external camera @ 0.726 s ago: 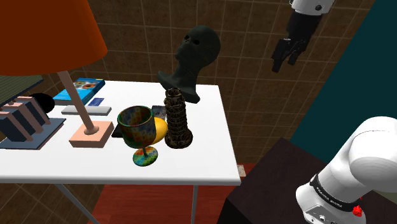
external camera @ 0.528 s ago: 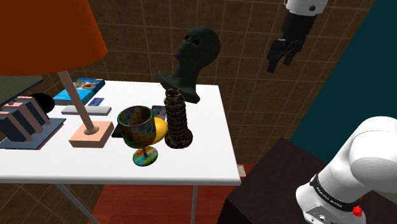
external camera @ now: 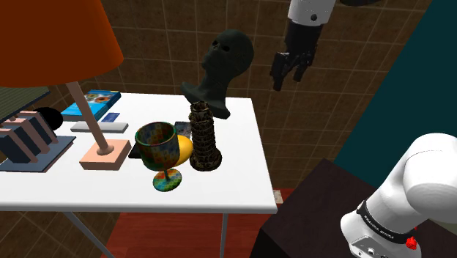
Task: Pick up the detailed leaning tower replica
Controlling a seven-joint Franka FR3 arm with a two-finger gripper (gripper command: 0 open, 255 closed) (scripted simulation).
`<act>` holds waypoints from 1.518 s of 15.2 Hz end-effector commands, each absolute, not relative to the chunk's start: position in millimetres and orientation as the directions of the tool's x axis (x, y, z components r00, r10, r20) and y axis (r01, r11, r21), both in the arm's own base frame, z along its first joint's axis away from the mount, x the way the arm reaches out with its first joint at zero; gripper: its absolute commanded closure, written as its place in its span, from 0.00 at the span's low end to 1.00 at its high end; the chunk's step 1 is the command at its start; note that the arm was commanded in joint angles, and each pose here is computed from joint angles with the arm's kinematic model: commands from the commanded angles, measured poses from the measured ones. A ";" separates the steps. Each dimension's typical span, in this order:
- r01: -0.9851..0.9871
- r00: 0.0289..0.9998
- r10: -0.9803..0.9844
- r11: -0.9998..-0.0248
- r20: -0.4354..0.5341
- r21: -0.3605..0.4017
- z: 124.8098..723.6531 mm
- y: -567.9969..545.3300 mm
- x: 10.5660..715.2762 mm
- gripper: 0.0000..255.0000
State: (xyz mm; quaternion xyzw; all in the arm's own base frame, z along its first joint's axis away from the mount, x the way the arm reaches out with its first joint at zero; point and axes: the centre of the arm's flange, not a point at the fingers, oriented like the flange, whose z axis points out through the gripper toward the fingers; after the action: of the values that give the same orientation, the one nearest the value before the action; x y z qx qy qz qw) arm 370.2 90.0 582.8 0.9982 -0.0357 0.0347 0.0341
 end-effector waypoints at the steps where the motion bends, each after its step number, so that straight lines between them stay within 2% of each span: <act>1: -0.063 0.996 -0.059 -0.996 0.072 0.063 577.3 112.2 381.7 0.00; 18: 0.024 0.997 0.027 -0.998 0.072 0.050 540.6 303.0 482.6 0.00; 23: 0.024 0.997 0.027 -0.998 0.072 0.050 514.2 303.0 482.6 0.00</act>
State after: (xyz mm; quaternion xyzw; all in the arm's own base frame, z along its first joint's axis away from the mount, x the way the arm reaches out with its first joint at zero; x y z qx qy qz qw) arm 482.4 302.6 519.0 0.9990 0.0128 0.0360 0.0248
